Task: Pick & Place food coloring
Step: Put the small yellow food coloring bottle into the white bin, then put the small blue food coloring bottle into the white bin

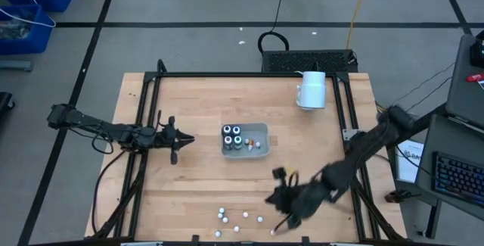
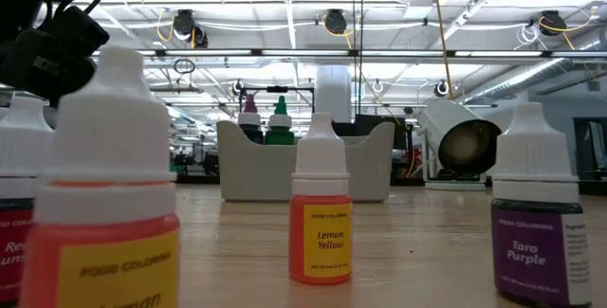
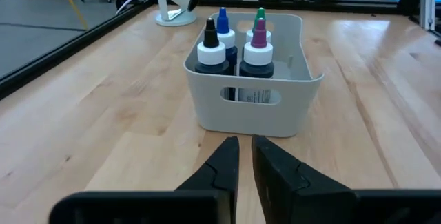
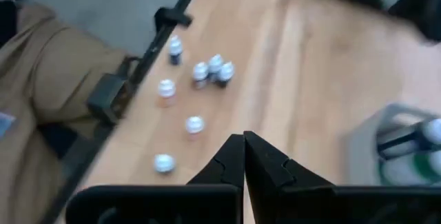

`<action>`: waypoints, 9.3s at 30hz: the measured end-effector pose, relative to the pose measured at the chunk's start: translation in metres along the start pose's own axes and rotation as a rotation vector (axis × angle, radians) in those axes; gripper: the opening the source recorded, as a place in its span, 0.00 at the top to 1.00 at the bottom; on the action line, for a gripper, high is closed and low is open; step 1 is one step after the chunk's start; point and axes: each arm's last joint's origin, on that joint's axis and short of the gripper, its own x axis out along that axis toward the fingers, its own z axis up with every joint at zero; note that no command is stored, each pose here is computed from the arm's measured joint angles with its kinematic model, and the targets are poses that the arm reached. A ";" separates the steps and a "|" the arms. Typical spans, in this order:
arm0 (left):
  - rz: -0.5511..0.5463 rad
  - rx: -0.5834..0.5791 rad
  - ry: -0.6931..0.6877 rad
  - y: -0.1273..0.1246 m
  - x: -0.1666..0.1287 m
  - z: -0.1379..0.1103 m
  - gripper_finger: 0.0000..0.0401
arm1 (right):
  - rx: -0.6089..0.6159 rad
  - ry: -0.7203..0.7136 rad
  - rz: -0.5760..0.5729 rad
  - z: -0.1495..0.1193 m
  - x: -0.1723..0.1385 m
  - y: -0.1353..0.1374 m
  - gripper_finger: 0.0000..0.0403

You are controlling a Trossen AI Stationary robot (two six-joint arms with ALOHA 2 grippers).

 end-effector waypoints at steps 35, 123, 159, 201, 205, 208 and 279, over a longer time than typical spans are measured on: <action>-0.002 0.000 0.002 0.000 0.000 0.000 0.87 | 0.054 0.339 0.244 -0.040 0.085 0.101 0.44; -0.004 0.075 -0.030 0.000 0.000 0.003 0.87 | 0.403 0.235 -0.322 -0.090 0.079 -0.208 0.87; -0.008 0.066 -0.069 -0.001 0.000 0.007 0.87 | 0.457 0.264 -0.292 -0.118 0.081 -0.213 0.84; -0.007 0.088 -0.076 -0.001 0.000 0.008 0.87 | 0.461 0.243 -0.298 -0.113 0.074 -0.213 0.72; -0.007 0.076 -0.076 -0.001 0.000 0.008 0.87 | 0.478 0.159 -0.296 -0.094 0.049 -0.211 0.72; -0.005 0.066 -0.076 -0.001 0.000 0.008 0.87 | 0.406 0.066 -0.225 -0.075 0.023 -0.203 0.72; -0.271 0.253 0.144 -0.143 0.025 0.044 0.95 | 0.187 -0.803 -0.098 -0.201 -0.054 -0.106 1.00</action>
